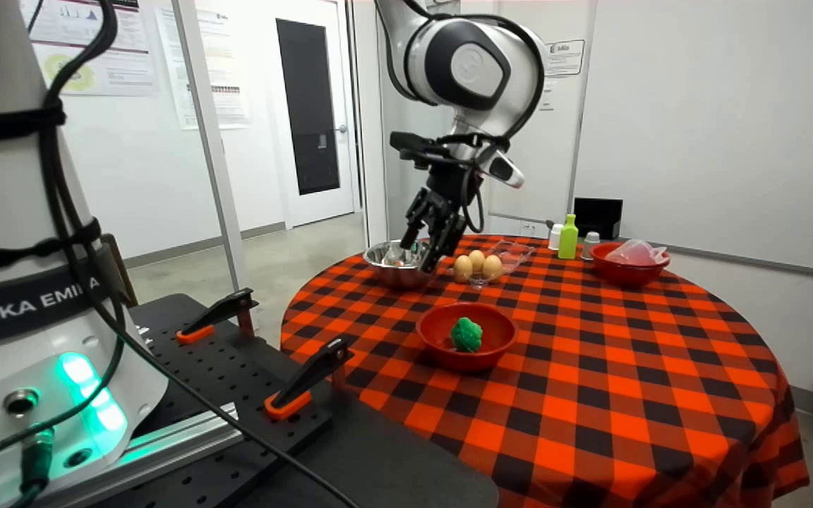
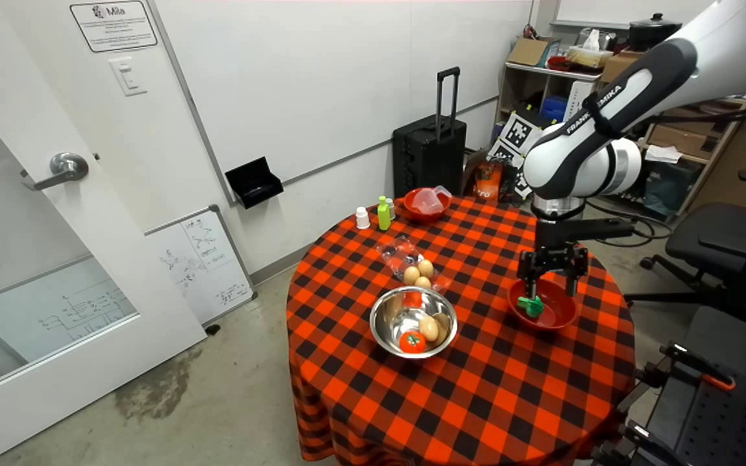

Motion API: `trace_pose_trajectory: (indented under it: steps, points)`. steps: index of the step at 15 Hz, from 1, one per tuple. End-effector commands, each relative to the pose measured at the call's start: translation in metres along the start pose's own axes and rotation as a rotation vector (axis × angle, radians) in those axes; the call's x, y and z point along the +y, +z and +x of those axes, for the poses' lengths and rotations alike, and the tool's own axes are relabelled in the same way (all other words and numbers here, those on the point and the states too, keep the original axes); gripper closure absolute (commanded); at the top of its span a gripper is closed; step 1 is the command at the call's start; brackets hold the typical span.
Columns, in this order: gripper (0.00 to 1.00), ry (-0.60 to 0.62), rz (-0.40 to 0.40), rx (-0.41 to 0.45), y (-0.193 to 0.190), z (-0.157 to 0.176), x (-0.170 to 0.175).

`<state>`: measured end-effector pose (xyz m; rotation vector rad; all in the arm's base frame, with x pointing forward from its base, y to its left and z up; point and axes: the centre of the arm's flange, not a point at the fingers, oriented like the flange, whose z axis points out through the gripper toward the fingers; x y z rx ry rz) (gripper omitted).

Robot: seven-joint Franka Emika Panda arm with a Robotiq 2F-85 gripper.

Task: Put the broccoli in the red bowl

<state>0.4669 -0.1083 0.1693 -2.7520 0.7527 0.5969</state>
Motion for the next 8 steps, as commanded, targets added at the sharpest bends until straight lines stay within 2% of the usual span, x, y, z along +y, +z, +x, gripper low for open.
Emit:
trace_pose_trajectory:
  steps: [1,2,3,5,8]
  points:
    - [0.0,-0.122,-0.005,-0.065,-0.034,-0.081,-0.033]
    - [0.0,-0.157,-0.012,-0.093,-0.039,-0.097,-0.044]
    - [0.0,-0.092,-0.008,-0.07,-0.021,-0.053,-0.031]
    - [0.0,-0.136,-0.016,-0.082,-0.032,-0.079,-0.046]
    - [0.0,-0.142,-0.016,-0.081,-0.033,-0.088,-0.045]
